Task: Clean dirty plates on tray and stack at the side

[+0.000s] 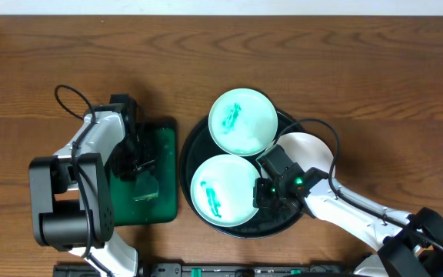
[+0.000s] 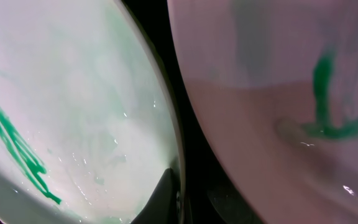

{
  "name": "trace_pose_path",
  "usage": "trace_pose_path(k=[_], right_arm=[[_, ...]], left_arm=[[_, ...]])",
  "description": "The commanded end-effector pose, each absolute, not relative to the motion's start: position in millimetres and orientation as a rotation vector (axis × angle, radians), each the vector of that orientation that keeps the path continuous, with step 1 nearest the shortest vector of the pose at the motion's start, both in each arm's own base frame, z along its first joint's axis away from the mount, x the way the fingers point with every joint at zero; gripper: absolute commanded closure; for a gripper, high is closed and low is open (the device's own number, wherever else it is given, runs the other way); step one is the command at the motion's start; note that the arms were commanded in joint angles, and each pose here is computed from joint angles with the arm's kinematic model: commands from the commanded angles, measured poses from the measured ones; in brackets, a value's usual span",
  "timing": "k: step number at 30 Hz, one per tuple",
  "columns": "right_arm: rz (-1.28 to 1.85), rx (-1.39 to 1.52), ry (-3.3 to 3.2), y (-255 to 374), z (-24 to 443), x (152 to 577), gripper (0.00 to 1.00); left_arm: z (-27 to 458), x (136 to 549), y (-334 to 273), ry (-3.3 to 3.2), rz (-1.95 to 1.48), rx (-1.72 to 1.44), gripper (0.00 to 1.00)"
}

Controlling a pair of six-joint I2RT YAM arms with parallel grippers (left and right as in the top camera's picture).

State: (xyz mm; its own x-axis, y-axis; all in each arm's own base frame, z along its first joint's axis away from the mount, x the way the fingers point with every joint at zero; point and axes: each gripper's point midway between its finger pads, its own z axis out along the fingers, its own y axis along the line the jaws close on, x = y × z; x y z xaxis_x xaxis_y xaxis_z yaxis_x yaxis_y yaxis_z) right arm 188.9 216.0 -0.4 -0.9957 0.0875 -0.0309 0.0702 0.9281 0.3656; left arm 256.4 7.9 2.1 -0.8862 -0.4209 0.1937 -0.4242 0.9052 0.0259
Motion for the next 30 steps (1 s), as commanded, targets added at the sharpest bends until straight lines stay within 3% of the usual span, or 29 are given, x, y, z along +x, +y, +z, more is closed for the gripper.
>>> trace_pose_path(k=[1,9,21,30], right_arm=[[0.547,0.023,3.117,214.0,-15.4,165.9,0.99],[0.55,0.022,3.114,214.6,-15.2,166.6,0.99],[0.558,0.02,3.112,215.5,-14.9,166.9,0.99],[0.564,0.015,3.113,216.1,-14.6,166.4,0.99]], left_arm=[[2.0,253.5,6.9,-2.873,0.029,0.609,0.52],[8.8,257.1,7.0,-2.901,0.037,0.591,0.46],[41.6,253.5,6.9,-2.96,0.05,0.599,0.47],[38.4,253.7,3.6,-2.963,0.08,0.584,0.6]])
